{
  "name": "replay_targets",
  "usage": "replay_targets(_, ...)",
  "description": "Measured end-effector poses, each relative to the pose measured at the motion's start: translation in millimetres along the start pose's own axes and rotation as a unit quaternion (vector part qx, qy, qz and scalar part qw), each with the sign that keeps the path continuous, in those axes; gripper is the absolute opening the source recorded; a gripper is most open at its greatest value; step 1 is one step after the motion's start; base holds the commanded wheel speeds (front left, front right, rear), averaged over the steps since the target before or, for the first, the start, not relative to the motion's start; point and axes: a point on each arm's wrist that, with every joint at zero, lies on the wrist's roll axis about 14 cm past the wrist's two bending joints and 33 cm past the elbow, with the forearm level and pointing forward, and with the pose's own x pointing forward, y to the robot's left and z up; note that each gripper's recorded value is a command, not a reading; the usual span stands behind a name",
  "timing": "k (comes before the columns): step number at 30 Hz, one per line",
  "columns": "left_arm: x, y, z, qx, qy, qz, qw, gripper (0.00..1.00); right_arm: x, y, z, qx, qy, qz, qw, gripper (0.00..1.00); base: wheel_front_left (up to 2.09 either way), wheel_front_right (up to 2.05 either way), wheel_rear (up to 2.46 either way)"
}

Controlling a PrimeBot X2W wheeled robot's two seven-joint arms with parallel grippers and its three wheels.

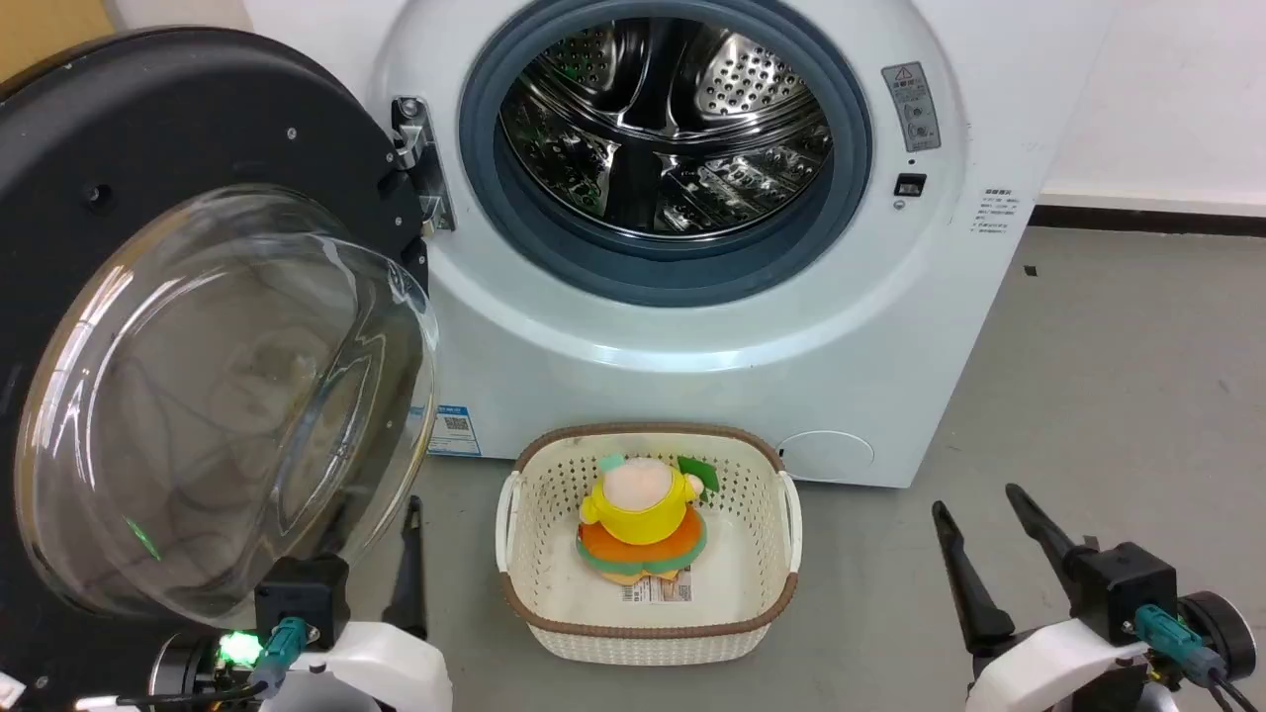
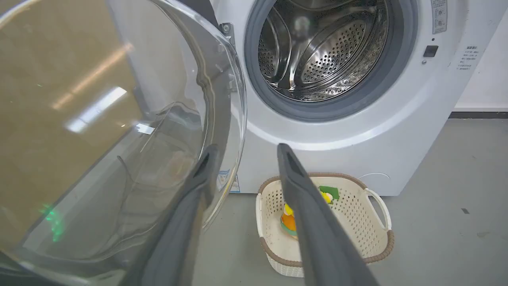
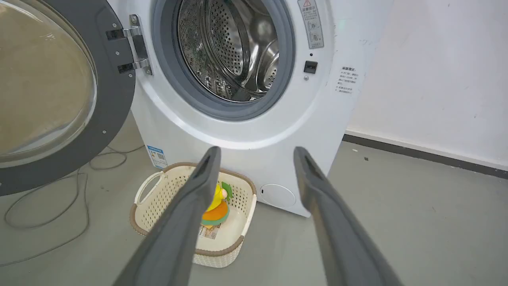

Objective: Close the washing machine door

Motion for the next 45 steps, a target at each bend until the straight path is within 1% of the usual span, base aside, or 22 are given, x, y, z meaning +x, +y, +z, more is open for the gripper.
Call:
replay_targets(14, -1.5, -0.1, 2.0, 0.000, -0.009, 0.003, 1.000, 1.00, 1.3, 2.2, 2.3, 0.009, -0.010, 0.004, 1.000, 1.00, 0.00, 0.00, 0.00)
replay_targets(22, -6.5, 8.7, 4.8, 0.000, -0.018, 0.020, 1.000, 1.00, 6.0, 10.5, 5.4, 0.014, -0.020, 0.017, 1.000, 1.00, 0.00, 0.00, 0.00)
replay_targets(35, -22.5, 33.5, 9.4, 0.006, -0.033, 0.060, 0.998, 1.00, 17.7, 36.2, 9.6, 0.024, -0.032, 0.059, 0.997, 1.00, 0.00, 0.00, 0.00)
replay_targets(45, -39.0, 55.5, 13.5, 0.008, -0.046, 0.101, 0.994, 1.00, 26.6, 63.9, 13.4, 0.032, -0.041, 0.101, 0.994, 1.00, 0.00, 0.00, 0.00)
